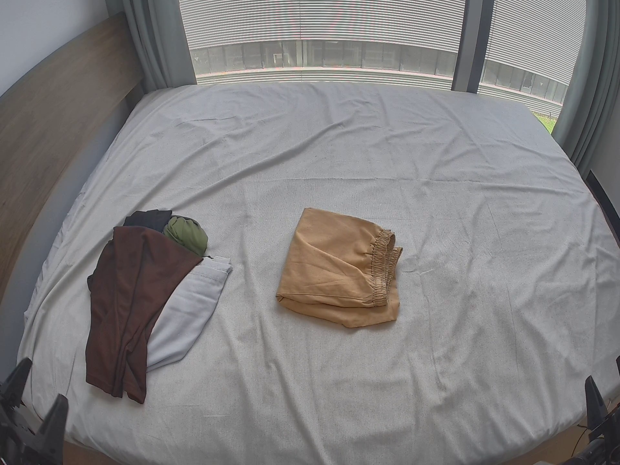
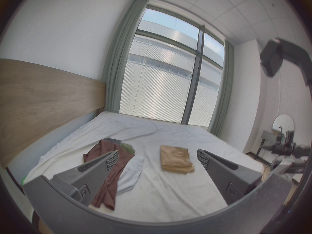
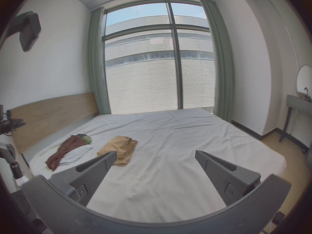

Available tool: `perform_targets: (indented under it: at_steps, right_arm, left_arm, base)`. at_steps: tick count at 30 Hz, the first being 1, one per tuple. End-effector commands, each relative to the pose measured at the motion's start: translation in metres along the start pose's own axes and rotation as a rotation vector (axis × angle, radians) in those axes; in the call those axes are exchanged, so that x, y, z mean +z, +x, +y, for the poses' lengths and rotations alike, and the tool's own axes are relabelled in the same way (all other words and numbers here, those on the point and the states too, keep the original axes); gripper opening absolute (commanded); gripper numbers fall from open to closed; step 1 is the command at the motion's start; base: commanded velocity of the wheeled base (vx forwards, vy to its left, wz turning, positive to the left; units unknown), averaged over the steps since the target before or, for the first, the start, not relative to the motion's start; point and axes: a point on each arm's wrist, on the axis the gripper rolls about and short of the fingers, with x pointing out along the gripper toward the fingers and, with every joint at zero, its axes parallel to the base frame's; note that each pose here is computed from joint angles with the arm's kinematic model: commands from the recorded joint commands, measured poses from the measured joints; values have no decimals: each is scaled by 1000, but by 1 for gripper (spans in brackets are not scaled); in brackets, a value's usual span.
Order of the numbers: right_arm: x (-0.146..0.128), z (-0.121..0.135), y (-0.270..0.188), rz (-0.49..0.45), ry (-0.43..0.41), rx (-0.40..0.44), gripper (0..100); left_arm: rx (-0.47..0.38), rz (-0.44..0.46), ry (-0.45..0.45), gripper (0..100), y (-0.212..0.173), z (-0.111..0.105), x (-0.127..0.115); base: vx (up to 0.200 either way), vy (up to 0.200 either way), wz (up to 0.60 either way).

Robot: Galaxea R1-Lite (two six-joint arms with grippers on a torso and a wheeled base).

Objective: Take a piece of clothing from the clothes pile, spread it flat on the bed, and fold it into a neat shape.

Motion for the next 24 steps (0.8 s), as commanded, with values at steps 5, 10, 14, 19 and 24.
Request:
perform_targets:
  at_steps: [5,10,14,19,24]
  right_arm:
    - [-11,-1,-2,36,-74,-31,100]
    - [-11,-1,-2,37,-87,-12,100]
    - [-11,-1,-2,37,-87,-14,100]
    - [-11,-1,-2,37,-86,-14,100]
    - [-11,-1,-2,37,-86,-14,100]
  left_arm:
    - [161,46,88,100,-19,3,-38]
    - [332,53,147,100,-20,7,-39]
    - [300,97,173,100,-20,7,-43]
    - [267,103,182,100,-20,6,-43]
    - [265,103,190,100,-20,6,-43]
  base:
    - [0,0,0]
    - [0,0,0]
    - [0,0,0]
    - [0,0,0]
    - [0,0,0]
